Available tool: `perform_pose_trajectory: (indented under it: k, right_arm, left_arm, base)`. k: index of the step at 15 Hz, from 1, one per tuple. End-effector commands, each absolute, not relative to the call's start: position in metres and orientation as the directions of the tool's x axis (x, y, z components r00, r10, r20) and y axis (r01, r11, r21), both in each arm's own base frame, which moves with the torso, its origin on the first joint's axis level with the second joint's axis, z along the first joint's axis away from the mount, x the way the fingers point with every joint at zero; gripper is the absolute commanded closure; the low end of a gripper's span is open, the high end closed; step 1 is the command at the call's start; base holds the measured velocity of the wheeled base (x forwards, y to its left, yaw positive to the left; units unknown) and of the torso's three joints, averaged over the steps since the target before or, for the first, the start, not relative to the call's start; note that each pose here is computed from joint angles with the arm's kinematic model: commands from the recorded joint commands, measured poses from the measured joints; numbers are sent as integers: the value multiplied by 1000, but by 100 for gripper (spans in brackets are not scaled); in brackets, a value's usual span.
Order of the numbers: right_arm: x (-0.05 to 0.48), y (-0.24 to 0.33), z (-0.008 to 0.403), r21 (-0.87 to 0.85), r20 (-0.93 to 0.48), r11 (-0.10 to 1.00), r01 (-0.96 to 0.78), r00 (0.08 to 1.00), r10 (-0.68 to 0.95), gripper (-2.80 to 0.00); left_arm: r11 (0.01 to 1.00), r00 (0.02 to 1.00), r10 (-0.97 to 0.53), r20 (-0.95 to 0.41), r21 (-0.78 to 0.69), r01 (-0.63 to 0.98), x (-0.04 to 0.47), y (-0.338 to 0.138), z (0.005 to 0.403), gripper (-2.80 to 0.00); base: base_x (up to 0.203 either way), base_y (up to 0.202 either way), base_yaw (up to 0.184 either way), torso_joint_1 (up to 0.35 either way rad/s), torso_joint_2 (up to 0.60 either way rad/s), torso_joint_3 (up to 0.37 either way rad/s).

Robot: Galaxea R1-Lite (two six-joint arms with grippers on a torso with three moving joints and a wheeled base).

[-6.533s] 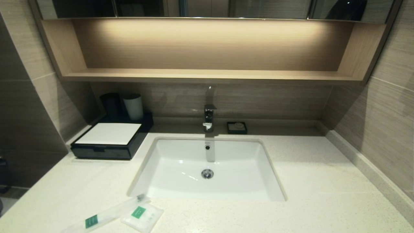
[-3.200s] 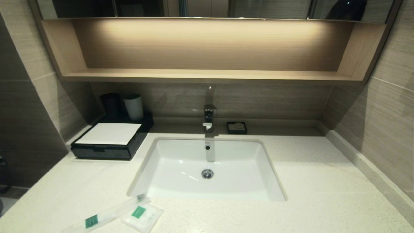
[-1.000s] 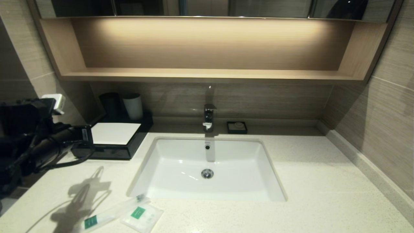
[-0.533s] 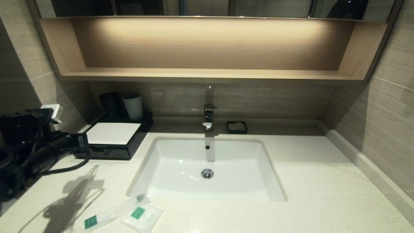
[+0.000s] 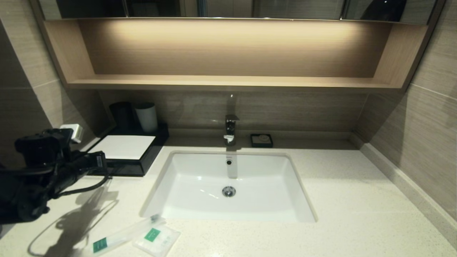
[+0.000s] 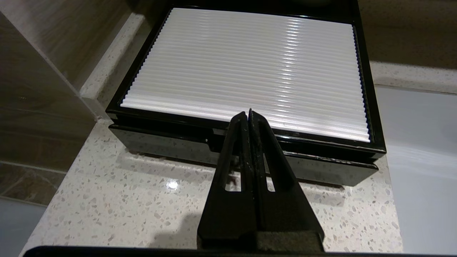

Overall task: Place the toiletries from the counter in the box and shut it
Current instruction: Open the drawer

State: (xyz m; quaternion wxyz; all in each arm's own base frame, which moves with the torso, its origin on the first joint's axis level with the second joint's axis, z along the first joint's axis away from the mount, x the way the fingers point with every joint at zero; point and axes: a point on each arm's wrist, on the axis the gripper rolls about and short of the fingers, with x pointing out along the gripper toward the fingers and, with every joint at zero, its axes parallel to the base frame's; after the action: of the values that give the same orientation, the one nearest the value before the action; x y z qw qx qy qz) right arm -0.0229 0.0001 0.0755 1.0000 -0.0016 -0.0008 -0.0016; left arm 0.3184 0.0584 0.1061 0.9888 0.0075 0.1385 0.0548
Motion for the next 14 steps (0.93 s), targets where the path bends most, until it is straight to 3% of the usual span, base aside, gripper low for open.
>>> perform_pose_trajectory:
  k: [1,14]
  right_arm:
    - [-23,0,75,-3,0,1000,3,1000,-3,0]
    - [-23,0,75,-3,0,1000,3,1000,-3,0]
  left_arm:
    - [995,954,95,-285,22,-93,328,61,96,0]
    - [993,941,117,-318,36,-111,322,73,85,0]
  base:
    - [0,0,0,0,0,0]
    - [0,0,0,0,0,0]
